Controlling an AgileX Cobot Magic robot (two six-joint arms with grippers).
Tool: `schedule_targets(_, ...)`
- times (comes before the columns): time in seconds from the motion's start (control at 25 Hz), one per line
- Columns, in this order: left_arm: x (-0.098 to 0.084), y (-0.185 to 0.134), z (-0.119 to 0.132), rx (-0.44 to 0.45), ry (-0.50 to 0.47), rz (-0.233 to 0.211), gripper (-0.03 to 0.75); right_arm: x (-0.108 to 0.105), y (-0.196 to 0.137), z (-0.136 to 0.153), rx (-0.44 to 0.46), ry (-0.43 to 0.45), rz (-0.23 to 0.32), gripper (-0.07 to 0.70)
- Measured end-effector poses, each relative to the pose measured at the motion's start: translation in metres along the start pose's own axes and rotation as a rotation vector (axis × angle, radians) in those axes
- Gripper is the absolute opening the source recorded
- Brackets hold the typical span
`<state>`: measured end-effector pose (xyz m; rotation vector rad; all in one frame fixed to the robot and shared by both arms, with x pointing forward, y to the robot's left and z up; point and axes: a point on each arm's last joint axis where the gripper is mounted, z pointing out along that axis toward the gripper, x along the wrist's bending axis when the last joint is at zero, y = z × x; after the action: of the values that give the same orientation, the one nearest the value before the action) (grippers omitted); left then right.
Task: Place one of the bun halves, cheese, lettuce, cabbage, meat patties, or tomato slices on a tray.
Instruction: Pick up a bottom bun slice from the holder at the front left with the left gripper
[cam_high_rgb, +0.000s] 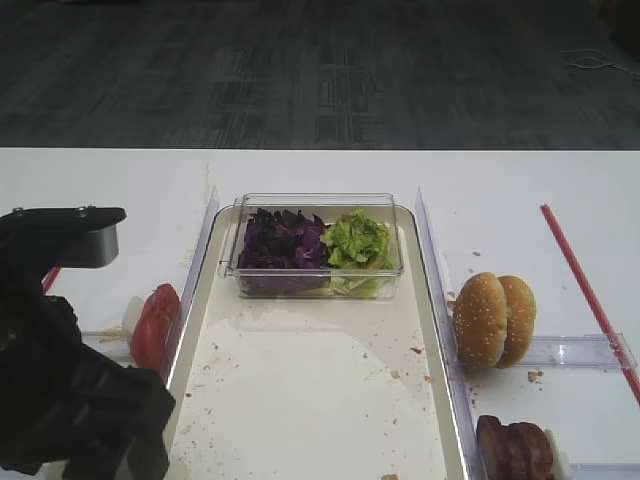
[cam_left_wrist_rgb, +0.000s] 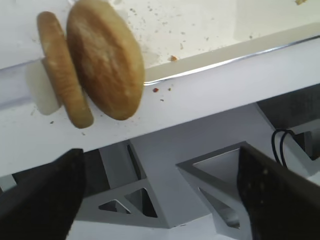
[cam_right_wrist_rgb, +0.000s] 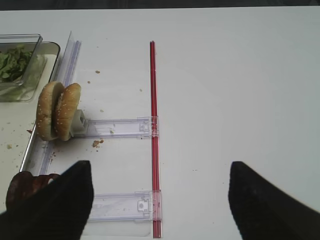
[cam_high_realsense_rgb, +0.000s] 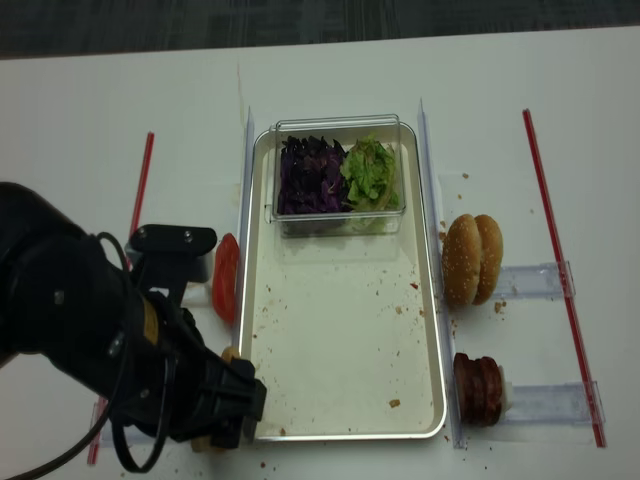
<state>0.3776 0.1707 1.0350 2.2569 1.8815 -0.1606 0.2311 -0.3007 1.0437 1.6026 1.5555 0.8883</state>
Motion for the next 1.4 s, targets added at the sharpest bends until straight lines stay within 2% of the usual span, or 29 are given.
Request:
schedule_targets(0.16,-0.012,-0.006,0.001,0.009,-0.009,0.016,0.599,0.000,0.000,0.000,0.000,0.000,0.000,0.589)
schedule_targets(0.52,-0.017,0.004,0.025,0.074,0.057,0.012,0.598,0.000,0.000,0.000,0.000,0.000,0.000,0.589)
schedule_targets(0.84,-0.022,0.014,0.028,-0.013,0.008,0.012,0.595,0.000,0.000,0.000,0.000,0.000,0.000,0.589)
schedule_targets(1.12,-0.013,0.022,0.026,-0.033,0.010,-0.021,0.517,0.000,0.000,0.000,0.000,0.000,0.000,0.589)
schedule_targets(1.4,-0.011,0.025,0.027,-0.044,0.008,0.001,0.490,0.000,0.000,0.000,0.000,0.000,0.000,0.589)
